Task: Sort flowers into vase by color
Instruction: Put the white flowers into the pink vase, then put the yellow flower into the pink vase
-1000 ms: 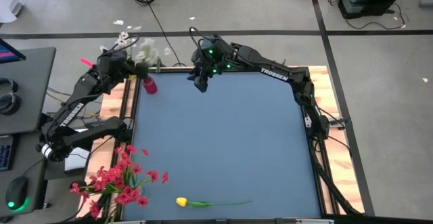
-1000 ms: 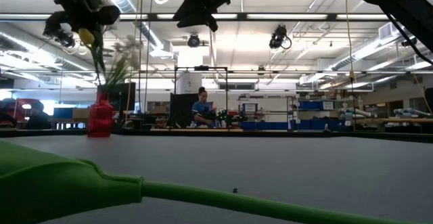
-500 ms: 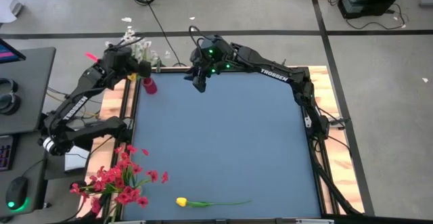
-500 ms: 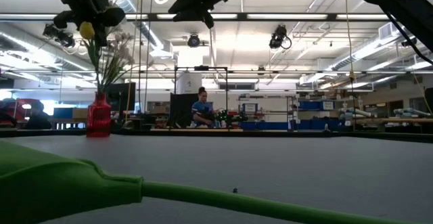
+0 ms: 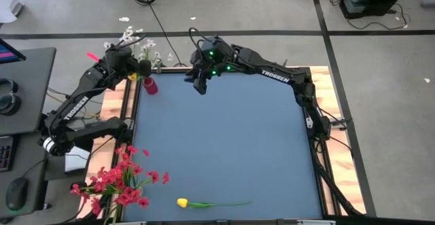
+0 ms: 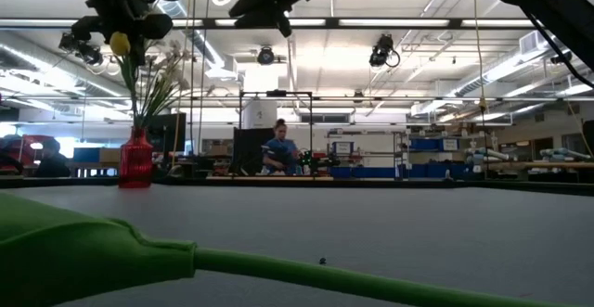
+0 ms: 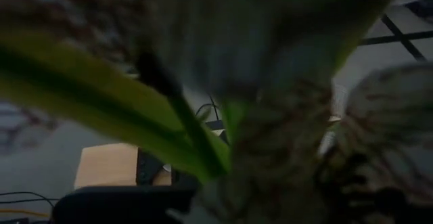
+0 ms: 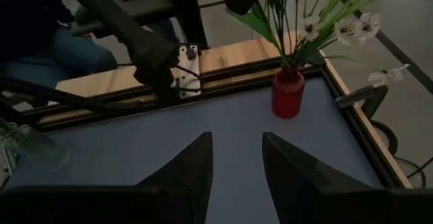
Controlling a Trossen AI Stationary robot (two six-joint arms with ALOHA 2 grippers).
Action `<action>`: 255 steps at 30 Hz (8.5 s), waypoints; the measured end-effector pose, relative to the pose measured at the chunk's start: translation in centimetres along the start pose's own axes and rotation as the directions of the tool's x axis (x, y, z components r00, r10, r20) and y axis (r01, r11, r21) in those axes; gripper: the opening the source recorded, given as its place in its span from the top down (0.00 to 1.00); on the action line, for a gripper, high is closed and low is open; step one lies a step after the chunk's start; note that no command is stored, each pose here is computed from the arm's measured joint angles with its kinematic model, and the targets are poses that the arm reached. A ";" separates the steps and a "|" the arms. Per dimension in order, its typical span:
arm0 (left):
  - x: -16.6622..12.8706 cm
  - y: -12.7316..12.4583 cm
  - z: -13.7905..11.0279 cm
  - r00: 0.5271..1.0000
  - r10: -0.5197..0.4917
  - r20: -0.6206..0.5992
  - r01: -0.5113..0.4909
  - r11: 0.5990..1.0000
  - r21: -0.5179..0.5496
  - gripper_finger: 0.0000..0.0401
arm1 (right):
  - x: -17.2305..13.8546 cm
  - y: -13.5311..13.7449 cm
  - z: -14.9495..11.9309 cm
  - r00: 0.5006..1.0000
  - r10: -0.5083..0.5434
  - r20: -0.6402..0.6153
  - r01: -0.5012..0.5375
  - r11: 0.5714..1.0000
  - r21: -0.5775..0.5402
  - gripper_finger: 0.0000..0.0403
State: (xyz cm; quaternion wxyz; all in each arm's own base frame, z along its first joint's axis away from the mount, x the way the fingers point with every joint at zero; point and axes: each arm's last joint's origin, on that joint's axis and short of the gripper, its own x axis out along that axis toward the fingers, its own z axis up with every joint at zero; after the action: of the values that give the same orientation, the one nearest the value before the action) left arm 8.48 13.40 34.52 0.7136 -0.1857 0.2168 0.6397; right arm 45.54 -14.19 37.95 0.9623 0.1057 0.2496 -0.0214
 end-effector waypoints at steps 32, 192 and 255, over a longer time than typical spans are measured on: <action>-7.1 3.0 0.4 0.988 -0.153 0.021 0.154 0.985 -0.079 0.19 | 0.3 1.1 -0.6 0.999 0.012 -0.052 -0.010 0.999 0.038 0.60; -5.5 -12.7 4.0 0.413 -0.854 0.315 0.871 0.472 0.137 0.50 | -0.7 -5.3 -4.3 0.621 0.425 0.659 -0.343 0.903 -0.258 0.97; -8.7 -5.5 3.7 0.813 -0.516 0.270 0.438 0.847 0.301 1.00 | -2.5 -13.9 -7.2 0.807 0.372 0.459 -0.469 0.876 0.114 0.58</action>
State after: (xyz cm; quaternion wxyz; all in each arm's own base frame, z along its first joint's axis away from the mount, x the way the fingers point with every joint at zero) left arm 13.50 7.55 42.35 0.8946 -0.0389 0.1066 0.4322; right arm 38.60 -26.22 30.34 0.9554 0.2583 0.0009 0.1432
